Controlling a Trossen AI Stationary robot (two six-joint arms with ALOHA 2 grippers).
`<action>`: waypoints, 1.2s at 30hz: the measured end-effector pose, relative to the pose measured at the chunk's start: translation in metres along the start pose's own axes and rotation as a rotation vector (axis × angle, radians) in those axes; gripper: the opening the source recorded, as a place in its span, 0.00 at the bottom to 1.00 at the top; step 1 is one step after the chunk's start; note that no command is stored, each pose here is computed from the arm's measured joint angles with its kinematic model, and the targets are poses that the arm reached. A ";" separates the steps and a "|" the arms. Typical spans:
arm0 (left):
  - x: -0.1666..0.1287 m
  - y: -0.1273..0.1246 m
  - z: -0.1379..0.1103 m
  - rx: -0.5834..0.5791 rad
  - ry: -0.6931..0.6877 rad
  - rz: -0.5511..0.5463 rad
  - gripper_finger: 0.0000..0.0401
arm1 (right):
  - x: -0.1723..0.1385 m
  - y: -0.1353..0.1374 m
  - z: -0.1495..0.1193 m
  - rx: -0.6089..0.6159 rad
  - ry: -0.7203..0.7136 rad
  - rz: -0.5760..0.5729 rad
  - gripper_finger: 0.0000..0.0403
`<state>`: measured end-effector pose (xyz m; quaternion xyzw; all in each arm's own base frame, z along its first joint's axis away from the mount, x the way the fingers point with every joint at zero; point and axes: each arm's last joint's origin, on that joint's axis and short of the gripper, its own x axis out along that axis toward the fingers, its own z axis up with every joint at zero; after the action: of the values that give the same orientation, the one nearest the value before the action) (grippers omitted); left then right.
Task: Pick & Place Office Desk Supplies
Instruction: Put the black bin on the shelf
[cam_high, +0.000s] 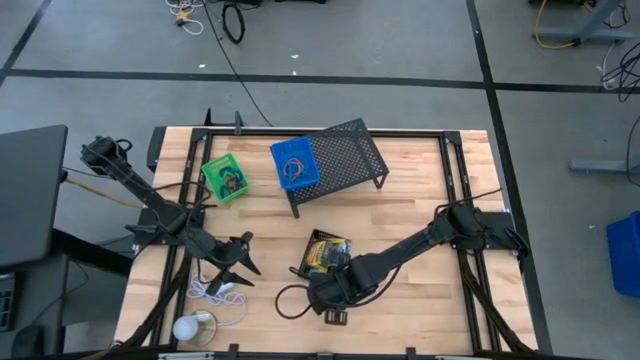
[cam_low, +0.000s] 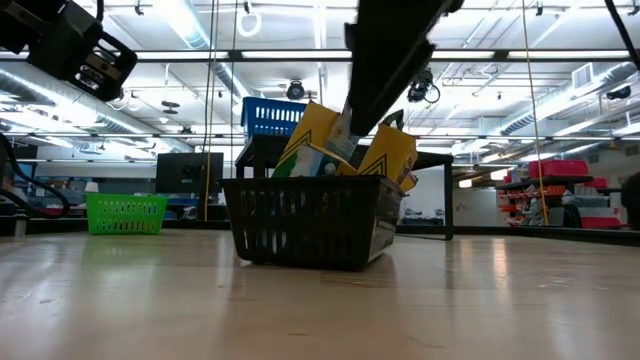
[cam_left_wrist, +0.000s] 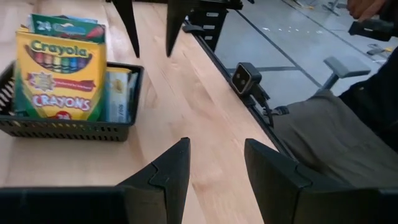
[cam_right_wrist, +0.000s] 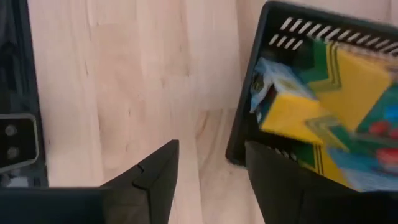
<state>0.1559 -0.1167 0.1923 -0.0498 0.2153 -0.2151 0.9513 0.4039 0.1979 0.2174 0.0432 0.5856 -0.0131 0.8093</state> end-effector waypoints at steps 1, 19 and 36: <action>0.000 0.000 0.000 0.004 -0.003 0.011 0.40 | 0.002 -0.001 0.001 0.004 -0.004 -0.003 0.49; 0.000 0.001 0.002 0.023 -0.026 0.039 0.40 | 0.023 -0.008 0.001 0.002 0.033 -0.044 0.51; 0.000 0.001 0.002 0.030 -0.027 0.041 0.40 | 0.029 -0.013 -0.002 0.039 0.093 -0.057 0.50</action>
<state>0.1570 -0.1158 0.1938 -0.0341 0.2001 -0.1978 0.9590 0.4101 0.1863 0.1885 0.0428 0.6232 -0.0454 0.7796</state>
